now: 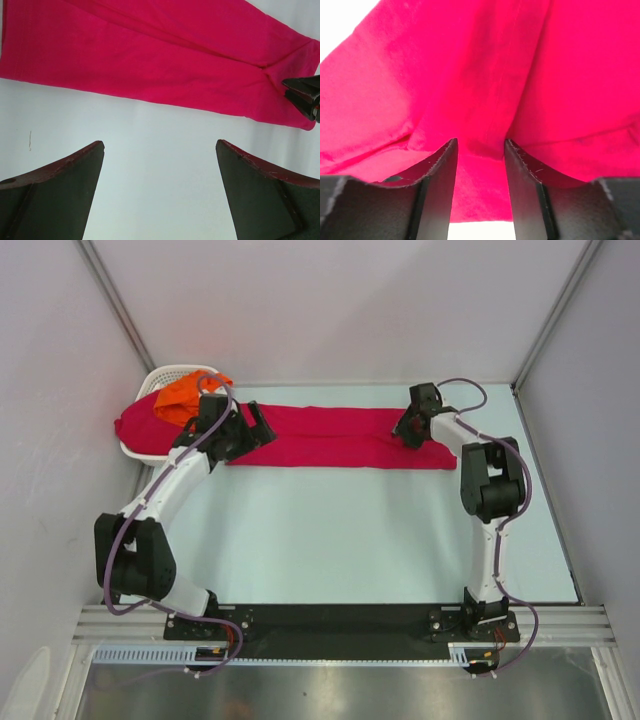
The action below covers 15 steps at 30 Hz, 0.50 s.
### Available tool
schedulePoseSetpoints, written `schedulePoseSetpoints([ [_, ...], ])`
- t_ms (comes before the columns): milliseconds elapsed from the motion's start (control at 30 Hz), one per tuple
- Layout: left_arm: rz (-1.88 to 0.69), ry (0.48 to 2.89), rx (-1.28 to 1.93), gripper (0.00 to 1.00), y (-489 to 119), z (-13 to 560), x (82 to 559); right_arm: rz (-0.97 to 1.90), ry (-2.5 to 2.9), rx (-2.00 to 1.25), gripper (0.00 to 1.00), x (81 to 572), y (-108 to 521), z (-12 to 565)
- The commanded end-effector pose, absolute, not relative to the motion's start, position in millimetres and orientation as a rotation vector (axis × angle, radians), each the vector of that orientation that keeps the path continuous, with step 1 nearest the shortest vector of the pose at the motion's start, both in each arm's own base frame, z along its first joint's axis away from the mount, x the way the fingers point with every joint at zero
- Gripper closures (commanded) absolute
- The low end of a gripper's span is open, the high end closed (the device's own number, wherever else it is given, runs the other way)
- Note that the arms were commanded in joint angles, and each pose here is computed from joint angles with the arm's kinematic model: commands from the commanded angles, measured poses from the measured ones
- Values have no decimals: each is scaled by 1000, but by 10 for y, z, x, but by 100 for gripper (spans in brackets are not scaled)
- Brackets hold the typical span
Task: Fold and stack the t-shirts
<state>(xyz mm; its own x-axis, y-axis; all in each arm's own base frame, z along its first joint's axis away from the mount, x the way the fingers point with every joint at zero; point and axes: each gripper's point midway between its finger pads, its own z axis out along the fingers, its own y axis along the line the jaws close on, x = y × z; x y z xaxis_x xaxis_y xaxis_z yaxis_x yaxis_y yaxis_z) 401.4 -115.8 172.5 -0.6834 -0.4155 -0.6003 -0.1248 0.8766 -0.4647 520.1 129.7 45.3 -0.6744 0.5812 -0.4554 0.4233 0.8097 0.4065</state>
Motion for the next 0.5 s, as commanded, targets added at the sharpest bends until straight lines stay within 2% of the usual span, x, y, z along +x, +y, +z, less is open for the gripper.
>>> schedulePoseSetpoints([
  [0,-527,2236,-360,0,-1133,1983,4137,353,2351,715,54,5419,1293,590],
  [233,-530,2230,-371,0,-1085,2006,4150,335,2373,703,62,5449,1285,525],
  [267,-528,2226,-376,0,-1069,2022,4147,335,2374,695,66,5449,1293,526],
  [300,-526,2224,-378,0,-1060,2024,4149,333,2377,688,77,5453,1294,512],
  [367,-522,2225,-385,0,-1043,2017,4136,345,2378,672,88,5471,1314,521],
  [400,-520,2223,-387,0,-1034,2023,4137,353,2373,666,98,5497,1328,539],
  [467,-522,2223,-389,0,-1025,2023,4126,360,2368,648,100,5531,1349,566],
])
